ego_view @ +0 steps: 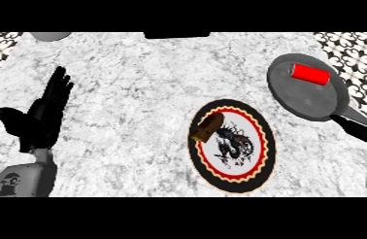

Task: Pick the can from the plate and place it in the pan

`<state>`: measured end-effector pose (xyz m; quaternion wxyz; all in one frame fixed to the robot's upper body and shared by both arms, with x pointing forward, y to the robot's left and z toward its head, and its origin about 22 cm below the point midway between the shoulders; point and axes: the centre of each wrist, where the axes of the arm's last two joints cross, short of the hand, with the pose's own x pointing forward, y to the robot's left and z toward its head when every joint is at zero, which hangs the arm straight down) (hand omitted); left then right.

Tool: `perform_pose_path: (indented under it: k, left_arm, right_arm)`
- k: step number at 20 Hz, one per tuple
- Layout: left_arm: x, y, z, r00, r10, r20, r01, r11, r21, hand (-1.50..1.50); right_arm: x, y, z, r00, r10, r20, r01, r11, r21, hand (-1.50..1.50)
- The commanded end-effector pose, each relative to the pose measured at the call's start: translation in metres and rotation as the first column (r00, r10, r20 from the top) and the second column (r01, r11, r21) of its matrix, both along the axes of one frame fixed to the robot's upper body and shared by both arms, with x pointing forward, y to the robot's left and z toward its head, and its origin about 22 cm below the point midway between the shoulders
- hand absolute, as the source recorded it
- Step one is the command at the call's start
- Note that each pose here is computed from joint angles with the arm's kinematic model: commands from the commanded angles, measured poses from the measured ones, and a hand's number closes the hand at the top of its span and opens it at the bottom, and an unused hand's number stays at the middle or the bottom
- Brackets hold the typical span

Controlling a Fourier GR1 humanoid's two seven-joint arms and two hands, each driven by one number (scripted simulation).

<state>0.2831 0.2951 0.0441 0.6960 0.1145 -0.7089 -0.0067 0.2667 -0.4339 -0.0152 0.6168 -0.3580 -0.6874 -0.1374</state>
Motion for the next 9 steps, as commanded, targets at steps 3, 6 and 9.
perform_pose_path:
  k: [3,6,9]
  left_arm:
    - [-0.003,-0.002,-0.005,1.000,0.027,-0.013,-0.026,1.000,0.004,0.00]
    - [-0.005,-0.006,-0.007,1.000,0.008,0.012,-0.008,1.000,-0.008,0.00]
    - [0.009,-0.008,-0.002,1.000,-0.020,0.017,0.020,1.000,-0.008,0.00]
  right_arm:
    - [-0.060,0.027,0.002,0.999,0.040,0.005,-0.040,0.999,0.012,-1.50]
    - [-0.093,0.042,0.020,1.000,0.023,-0.017,-0.023,1.000,0.006,-1.50]
    - [-0.113,0.060,0.060,1.000,0.000,-0.026,-0.001,1.000,-0.025,-1.50]
